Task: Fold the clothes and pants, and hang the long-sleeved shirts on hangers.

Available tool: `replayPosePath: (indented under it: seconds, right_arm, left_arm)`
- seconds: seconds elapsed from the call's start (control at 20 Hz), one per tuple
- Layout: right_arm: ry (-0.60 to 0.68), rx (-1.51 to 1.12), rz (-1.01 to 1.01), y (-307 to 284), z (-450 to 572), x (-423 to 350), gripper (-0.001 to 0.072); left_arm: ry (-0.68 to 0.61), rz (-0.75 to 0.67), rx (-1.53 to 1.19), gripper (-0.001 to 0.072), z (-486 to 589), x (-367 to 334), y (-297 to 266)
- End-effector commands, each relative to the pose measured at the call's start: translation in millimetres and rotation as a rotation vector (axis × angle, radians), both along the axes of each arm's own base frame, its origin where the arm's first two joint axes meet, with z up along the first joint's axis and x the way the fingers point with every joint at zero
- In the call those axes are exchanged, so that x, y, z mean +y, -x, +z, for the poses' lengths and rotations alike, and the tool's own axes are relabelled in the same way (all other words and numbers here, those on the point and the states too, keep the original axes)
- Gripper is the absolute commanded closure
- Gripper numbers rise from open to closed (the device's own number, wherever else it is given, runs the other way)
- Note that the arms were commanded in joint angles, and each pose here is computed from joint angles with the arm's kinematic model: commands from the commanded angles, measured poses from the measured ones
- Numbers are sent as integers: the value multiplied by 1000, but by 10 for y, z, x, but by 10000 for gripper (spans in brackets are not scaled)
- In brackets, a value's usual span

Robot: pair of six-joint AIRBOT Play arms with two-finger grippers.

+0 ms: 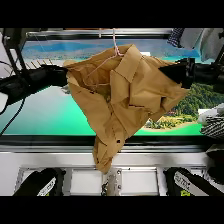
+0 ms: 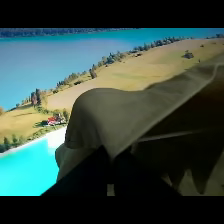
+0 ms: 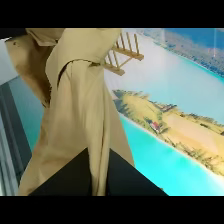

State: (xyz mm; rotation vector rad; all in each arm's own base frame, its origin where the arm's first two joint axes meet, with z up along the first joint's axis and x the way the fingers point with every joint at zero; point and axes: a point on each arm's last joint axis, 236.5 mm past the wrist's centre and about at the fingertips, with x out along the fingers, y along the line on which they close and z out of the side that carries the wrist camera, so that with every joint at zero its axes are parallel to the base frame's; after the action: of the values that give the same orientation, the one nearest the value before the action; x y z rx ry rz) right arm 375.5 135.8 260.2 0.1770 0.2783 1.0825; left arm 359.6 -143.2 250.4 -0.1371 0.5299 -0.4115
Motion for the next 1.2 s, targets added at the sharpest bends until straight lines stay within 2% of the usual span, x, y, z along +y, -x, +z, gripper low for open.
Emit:
replayPosePath:
  seconds: [0.0,0.2,0.35,0.5,0.9,0.95,1.0,1.05,1.15]
  right_arm:
    - [-177,-5,-108,-151,27,-69,697]
    - [-201,-21,-152,-194,-5,2,696]
    - [-300,-103,-136,-123,341,67,696]
    - [-355,-131,-105,-21,517,86,693]
    - [-383,-130,-44,114,586,146,696]
    - [-401,-135,-45,119,630,134,696]
    - [-420,-142,-47,123,679,121,697]
    - [-438,-161,-50,126,734,101,696]
    - [-474,-205,-62,128,855,51,696]
  left_arm:
    - [11,-89,-24,679,250,-188,514]
    - [63,-193,-40,679,409,-500,900]
    - [7,-212,7,679,222,-654,943]
    - [-59,-234,21,678,29,-854,850]
    - [45,-225,-96,675,73,-1324,298]
    - [47,-225,-95,478,63,-1337,285]
    - [48,-224,-93,167,55,-1341,282]
    - [59,-218,-91,116,77,-1330,288]
    - [77,-198,-120,116,219,-1215,301]
